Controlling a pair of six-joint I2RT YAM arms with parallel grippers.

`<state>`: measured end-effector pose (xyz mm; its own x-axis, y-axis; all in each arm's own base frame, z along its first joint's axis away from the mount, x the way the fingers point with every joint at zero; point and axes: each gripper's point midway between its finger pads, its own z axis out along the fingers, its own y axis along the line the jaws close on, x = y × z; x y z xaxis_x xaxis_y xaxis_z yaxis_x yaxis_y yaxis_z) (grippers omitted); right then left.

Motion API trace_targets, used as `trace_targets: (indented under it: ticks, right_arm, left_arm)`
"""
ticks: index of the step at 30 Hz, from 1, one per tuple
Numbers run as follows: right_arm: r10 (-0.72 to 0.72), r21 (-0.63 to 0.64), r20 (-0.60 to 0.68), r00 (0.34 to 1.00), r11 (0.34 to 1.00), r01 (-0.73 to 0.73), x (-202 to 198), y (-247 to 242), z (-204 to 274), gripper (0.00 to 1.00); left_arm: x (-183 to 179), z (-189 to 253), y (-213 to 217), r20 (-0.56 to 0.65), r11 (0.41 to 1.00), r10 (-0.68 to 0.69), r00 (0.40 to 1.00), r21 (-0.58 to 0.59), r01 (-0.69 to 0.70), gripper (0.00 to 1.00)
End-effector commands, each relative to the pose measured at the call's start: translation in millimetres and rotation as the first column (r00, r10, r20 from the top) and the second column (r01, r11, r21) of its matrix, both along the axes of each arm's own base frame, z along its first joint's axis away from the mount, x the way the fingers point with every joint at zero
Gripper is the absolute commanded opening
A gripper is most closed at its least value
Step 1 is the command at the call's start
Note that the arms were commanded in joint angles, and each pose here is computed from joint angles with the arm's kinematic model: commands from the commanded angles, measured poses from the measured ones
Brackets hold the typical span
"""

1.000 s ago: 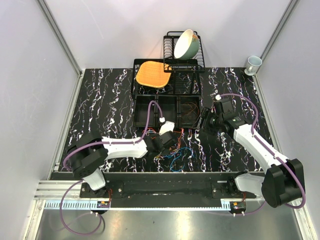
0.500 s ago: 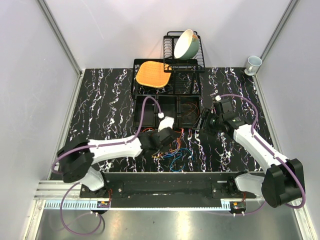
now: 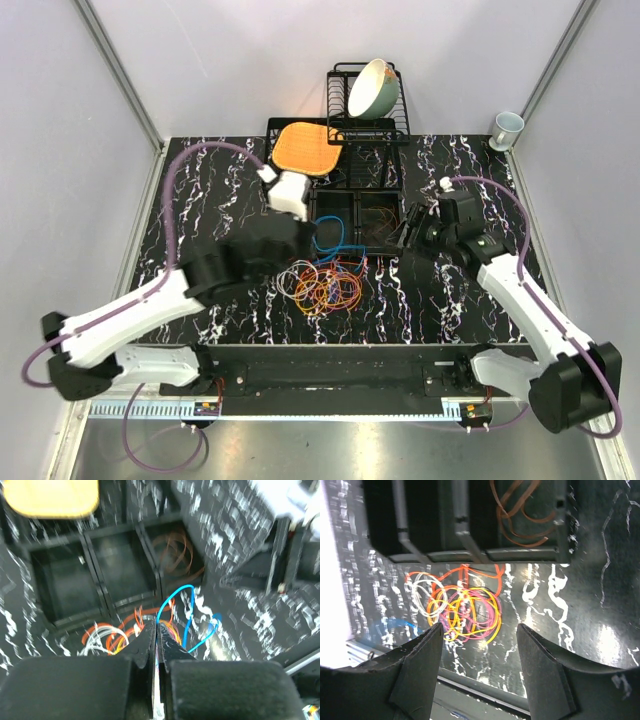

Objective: Untangle the cables

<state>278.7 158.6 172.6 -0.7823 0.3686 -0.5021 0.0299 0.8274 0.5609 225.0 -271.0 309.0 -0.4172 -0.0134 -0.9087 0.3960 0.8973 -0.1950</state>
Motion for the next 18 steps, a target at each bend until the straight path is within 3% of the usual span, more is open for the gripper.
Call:
trace_targets:
  ticks: [1,4,7,8,10,18]
  right_arm:
    - [0.057,0.102,0.135,0.989,0.992,-0.071,-3,16,41,0.68]
    - [0.153,0.208,0.223,0.963,0.957,-0.200,-16,36,65,0.69]
    - [0.267,0.316,0.298,0.917,0.879,-0.358,-34,58,90,0.70]
    - [0.335,0.352,0.347,0.876,0.819,-0.453,-45,69,104,0.70]
    - [0.379,0.391,0.368,0.849,0.765,-0.512,-54,76,111,0.70]
    - [0.478,0.398,0.488,0.730,0.622,-0.674,-69,88,141,0.72]
  left_arm:
    - [2,6,18,0.080,0.999,-0.012,0.997,0.051,0.008,0.03]
    - [-2,-26,13,0.019,0.996,-0.060,0.998,0.072,0.059,0.03]
    - [-18,-47,-3,-0.044,0.982,-0.176,0.983,0.059,0.178,0.00]
    - [-24,-56,-6,-0.061,0.974,-0.215,0.975,0.062,0.219,0.00]
    - [-40,-52,-18,-0.062,0.942,-0.333,0.941,0.021,0.335,0.00]
    - [-59,-20,-33,-0.035,0.883,-0.469,0.883,-0.058,0.466,0.01]
